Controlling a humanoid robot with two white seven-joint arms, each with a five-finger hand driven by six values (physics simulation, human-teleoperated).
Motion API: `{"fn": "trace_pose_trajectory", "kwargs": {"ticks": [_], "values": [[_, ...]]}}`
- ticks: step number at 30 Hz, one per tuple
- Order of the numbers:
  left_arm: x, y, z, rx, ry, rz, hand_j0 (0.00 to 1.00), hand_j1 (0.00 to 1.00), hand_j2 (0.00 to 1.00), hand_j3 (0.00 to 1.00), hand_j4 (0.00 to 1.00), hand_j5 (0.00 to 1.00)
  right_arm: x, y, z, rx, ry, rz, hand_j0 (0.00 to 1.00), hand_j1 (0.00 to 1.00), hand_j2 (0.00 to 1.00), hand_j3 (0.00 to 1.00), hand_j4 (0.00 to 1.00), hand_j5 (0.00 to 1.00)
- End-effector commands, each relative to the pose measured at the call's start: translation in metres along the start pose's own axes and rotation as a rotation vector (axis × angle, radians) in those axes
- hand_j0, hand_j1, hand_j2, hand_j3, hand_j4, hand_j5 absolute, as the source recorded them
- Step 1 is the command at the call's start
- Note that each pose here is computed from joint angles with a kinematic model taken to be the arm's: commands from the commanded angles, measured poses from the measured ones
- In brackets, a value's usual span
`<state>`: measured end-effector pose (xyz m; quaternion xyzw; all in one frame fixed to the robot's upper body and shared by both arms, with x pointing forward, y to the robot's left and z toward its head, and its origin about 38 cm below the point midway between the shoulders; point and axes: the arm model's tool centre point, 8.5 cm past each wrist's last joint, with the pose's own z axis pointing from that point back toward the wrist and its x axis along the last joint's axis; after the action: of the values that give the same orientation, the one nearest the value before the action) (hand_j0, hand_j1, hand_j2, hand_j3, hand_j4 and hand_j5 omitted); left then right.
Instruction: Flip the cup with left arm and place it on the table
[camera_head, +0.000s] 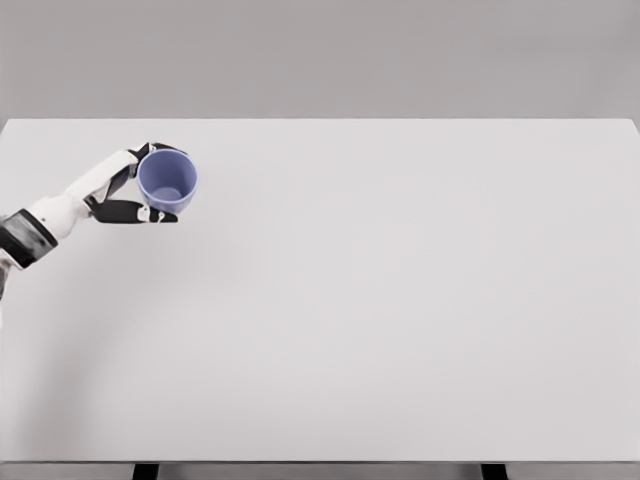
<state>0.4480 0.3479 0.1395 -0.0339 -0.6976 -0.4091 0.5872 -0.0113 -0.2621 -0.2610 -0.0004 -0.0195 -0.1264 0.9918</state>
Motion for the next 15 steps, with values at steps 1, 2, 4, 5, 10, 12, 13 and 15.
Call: {"fn": "trace_pose_trajectory", "kwargs": {"ticks": [1,2,4,5,10,12,13,15], "values": [[-0.007,-0.005,-0.001,0.014,-0.001,0.053,0.63,0.63,0.63,0.63,0.63,0.63,0.000,0.000,0.000,0.001,0.000,0.000,1.00,1.00,1.00,1.00,1.00,1.00],[-0.009,-0.007,-0.002,0.015,0.000,0.061,0.63,0.63,0.63,0.63,0.63,0.63,0.000,0.000,0.000,0.001,0.000,0.000,1.00,1.00,1.00,1.00,1.00,1.00],[-0.009,-0.011,-0.006,0.020,-0.015,0.084,0.63,0.63,0.63,0.63,0.63,0.63,0.000,0.000,0.000,0.001,0.001,0.000,1.00,1.00,1.00,1.00,1.00,1.00],[-0.010,-0.012,-0.005,0.021,-0.012,0.091,0.63,0.63,0.63,0.63,0.63,0.63,0.000,0.000,0.000,0.000,0.000,0.000,1.00,1.00,1.00,1.00,1.00,1.00],[-0.018,-0.022,-0.011,0.042,-0.029,0.170,0.63,0.63,0.63,0.63,0.63,0.63,0.000,0.000,0.000,0.001,0.000,0.000,1.00,1.00,1.00,1.00,1.00,1.00],[-0.017,-0.023,-0.011,0.046,-0.037,0.183,0.63,0.63,0.63,0.63,0.63,0.63,0.000,0.000,0.000,0.000,0.000,0.000,1.00,1.00,1.00,1.00,1.00,1.00],[-0.018,-0.024,-0.012,0.046,-0.037,0.187,0.63,0.63,0.63,0.63,0.63,0.63,0.000,0.000,0.000,0.001,0.000,0.000,1.00,1.00,1.00,1.00,1.00,1.00],[-0.020,-0.030,-0.013,0.051,-0.043,0.214,0.63,0.63,0.63,0.63,0.63,0.63,0.000,0.000,0.000,0.000,0.000,0.000,1.00,1.00,1.00,1.00,1.00,1.00]]}}
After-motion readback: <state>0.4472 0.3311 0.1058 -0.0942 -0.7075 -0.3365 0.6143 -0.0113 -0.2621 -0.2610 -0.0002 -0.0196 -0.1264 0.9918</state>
